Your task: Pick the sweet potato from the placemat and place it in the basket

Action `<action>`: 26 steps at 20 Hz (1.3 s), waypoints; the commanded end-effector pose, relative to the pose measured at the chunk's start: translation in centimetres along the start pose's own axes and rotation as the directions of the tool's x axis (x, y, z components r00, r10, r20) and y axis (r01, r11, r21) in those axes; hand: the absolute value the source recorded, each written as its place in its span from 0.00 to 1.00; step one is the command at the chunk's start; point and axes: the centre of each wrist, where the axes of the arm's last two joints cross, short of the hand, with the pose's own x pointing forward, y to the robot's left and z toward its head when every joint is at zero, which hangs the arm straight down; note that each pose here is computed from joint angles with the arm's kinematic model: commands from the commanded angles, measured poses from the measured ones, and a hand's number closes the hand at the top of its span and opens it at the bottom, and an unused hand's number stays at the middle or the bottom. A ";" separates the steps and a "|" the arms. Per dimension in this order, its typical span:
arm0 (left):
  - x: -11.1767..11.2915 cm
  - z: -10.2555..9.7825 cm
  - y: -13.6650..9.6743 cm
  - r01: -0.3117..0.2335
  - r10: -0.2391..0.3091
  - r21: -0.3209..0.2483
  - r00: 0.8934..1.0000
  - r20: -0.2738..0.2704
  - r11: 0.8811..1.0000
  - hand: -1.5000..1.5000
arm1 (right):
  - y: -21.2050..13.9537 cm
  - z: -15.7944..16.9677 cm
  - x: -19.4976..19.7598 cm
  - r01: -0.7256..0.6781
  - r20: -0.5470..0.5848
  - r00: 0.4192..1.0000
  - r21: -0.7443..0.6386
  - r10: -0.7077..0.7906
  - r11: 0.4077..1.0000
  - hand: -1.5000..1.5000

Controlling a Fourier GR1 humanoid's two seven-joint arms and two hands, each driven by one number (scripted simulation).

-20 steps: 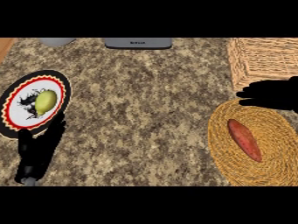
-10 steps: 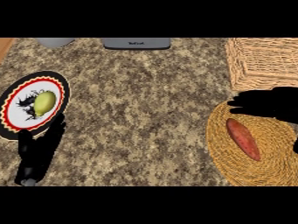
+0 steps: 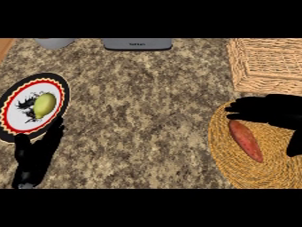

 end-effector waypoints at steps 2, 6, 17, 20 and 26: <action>-2.9 -0.2 -0.4 0.011 -0.010 0.005 0.987 -0.163 1.000 0.50 | 0.7 -1.5 -0.1 0.025 0.036 0.999 0.012 -0.025 1.000 0.00; -3.8 0.9 -1.3 -0.004 0.007 0.019 0.988 -0.151 1.000 0.50 | 1.0 -1.1 -0.5 -0.007 0.029 1.000 0.030 0.006 1.000 0.00; -3.0 0.3 -0.9 0.007 -0.005 0.012 0.991 -0.134 1.000 0.50 | 3.8 -3.8 -1.1 -0.034 -0.032 0.999 0.131 0.039 0.991 0.00; -2.2 0.1 -2.0 -0.001 0.003 0.012 0.988 -0.153 1.000 0.50 | 4.0 -2.9 -1.1 -0.055 -0.021 0.998 0.120 0.058 0.991 0.00; -2.7 1.5 -0.2 -0.014 0.015 0.006 0.986 -0.166 1.000 0.50 | 6.3 -4.5 -0.5 -0.033 -0.025 0.999 0.097 0.036 0.995 0.00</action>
